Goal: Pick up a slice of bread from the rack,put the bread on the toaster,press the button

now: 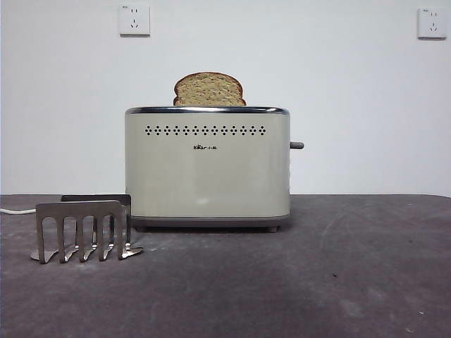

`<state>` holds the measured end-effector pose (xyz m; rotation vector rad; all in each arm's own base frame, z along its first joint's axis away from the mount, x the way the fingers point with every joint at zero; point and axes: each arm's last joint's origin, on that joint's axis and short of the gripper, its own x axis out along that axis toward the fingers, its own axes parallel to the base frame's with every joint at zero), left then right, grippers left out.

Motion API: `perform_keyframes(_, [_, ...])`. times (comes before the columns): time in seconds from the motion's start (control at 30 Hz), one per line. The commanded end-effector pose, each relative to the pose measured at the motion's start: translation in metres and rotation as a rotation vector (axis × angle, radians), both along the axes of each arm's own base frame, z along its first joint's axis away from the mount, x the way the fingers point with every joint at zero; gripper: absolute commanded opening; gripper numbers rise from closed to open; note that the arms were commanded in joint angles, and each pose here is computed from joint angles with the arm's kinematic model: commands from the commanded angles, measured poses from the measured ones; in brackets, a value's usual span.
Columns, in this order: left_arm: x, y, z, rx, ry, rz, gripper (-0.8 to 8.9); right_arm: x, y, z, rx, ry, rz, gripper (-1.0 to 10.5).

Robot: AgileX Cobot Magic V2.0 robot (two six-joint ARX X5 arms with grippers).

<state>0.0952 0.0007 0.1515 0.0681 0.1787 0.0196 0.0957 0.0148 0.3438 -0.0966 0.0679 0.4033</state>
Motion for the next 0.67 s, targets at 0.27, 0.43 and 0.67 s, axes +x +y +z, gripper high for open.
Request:
perform_keyframes(0.27, [0.0,0.0,-0.004,-0.012,0.015,0.001,-0.04,0.002,-0.006,-0.121,0.159,0.034,-0.198,0.0])
perform_keyframes(0.43, [0.0,0.0,-0.004,-0.012,0.015,0.001,-0.04,0.001,-0.006,-0.159,0.152,0.075,-0.223,0.0])
perform_keyframes(0.67, [0.0,0.0,-0.004,-0.012,0.016,0.001,-0.04,0.001,-0.006,-0.186,0.165,0.115,-0.224,0.0])
